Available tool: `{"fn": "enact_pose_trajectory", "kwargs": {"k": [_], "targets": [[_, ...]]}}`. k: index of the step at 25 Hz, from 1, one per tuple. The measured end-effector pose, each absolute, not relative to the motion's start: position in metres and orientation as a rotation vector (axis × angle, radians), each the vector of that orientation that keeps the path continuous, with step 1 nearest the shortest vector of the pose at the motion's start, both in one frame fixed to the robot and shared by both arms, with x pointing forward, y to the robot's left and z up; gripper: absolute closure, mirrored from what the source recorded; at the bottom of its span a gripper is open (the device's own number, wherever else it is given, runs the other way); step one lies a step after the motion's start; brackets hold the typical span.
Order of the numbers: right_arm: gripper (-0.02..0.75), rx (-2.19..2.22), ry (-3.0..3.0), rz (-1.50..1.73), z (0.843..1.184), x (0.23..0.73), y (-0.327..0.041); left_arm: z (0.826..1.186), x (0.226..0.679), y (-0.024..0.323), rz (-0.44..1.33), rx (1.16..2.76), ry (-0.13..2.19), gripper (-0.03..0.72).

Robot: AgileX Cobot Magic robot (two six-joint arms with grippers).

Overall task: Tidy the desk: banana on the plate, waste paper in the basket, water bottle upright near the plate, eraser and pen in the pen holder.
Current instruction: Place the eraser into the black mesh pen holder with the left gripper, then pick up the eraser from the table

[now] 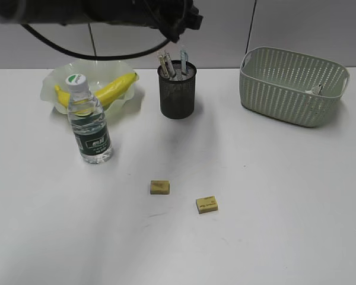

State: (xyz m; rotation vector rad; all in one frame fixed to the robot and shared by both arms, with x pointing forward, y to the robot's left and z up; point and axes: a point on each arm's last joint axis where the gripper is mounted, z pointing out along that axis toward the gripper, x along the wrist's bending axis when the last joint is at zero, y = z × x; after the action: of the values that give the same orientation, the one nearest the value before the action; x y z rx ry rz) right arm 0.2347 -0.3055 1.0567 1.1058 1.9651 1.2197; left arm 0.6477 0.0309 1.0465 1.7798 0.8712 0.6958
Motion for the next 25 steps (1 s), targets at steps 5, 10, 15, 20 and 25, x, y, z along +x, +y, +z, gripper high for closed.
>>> {"fn": "enact_pose_trajectory", "kwargs": {"k": [5,10,15,20,25], "targets": [[0.312,1.106,1.965,1.220,1.057,0.235,-0.306,1.088,0.619,0.043,0.599,1.889,0.872,0.286],[0.312,1.106,1.965,1.220,1.057,0.235,-0.306,1.134,0.582,0.062,0.530,1.975,0.851,0.286],[0.312,1.106,1.965,1.220,1.057,0.235,-0.306,1.162,0.544,0.087,0.477,2.153,0.833,0.288],[0.313,1.106,1.965,1.220,1.057,0.235,-0.306,1.173,0.511,0.109,0.371,2.328,0.890,0.316],[0.313,1.106,1.965,1.220,1.057,0.235,-0.306,1.179,0.484,0.126,0.305,2.401,0.933,0.321]]}}
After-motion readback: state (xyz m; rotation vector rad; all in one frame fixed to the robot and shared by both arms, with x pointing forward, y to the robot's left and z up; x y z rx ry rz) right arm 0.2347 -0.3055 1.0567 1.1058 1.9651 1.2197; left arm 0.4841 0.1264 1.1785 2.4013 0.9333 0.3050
